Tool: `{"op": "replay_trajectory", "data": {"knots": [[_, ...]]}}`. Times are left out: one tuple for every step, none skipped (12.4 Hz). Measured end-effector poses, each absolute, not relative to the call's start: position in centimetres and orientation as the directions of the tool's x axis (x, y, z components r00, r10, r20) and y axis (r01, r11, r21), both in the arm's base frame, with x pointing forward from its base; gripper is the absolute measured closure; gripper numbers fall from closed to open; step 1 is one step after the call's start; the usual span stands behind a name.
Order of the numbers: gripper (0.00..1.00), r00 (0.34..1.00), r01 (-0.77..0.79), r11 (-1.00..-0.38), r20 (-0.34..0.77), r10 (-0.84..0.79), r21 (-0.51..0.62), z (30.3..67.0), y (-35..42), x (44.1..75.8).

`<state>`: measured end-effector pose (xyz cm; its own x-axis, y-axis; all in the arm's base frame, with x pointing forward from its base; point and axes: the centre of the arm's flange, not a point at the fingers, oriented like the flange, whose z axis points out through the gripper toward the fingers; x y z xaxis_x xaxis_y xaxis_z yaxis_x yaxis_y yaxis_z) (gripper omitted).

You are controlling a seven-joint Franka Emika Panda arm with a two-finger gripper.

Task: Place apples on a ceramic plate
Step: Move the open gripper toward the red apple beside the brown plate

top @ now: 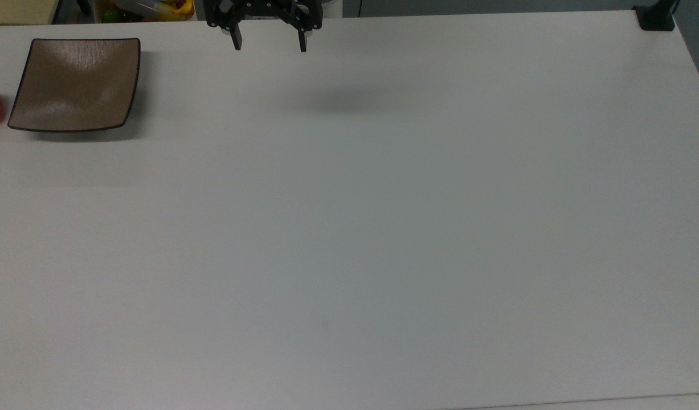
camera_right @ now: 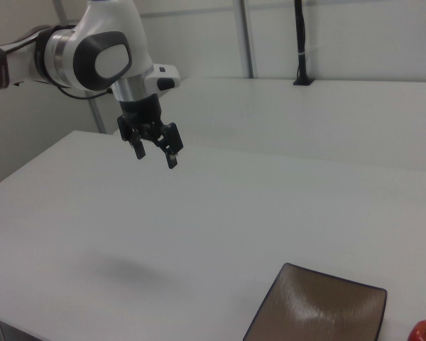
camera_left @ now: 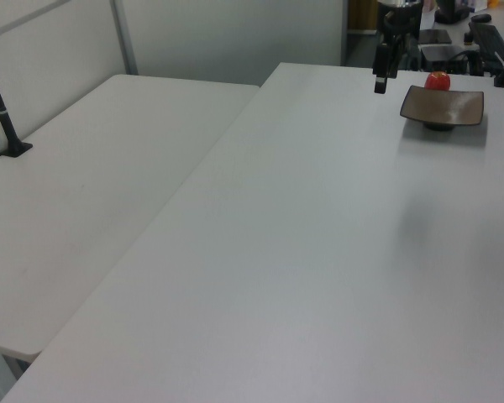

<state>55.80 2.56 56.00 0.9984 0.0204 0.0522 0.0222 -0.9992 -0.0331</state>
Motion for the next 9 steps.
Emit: {"op": "replay_trajectory", "data": {"knots": [[0.0,0.998,0.021,-0.999,0.052,0.02,-0.033,56.0,2.5,55.8],[0.0,0.999,0.032,-0.999,0.038,0.031,-0.031,55.8,2.5,55.6],[0.0,0.999,0.031,-0.999,0.022,0.03,-0.03,55.6,2.2,55.4],[0.0,1.0,0.029,-0.999,0.012,0.029,-0.03,55.5,1.8,55.3],[0.0,1.0,0.029,-0.999,0.008,0.029,-0.03,55.4,1.5,55.2],[0.0,1.0,0.025,-0.999,0.009,0.025,-0.03,55.5,1.3,55.2],[0.0,1.0,0.019,-0.999,0.01,0.019,-0.03,55.6,0.9,55.2],[0.0,1.0,0.006,-1.0,0.012,0.006,-0.03,55.7,0.2,55.1],[0.0,1.0,-0.008,-1.0,0.015,-0.008,-0.03,55.8,-0.6,55.1]]}}
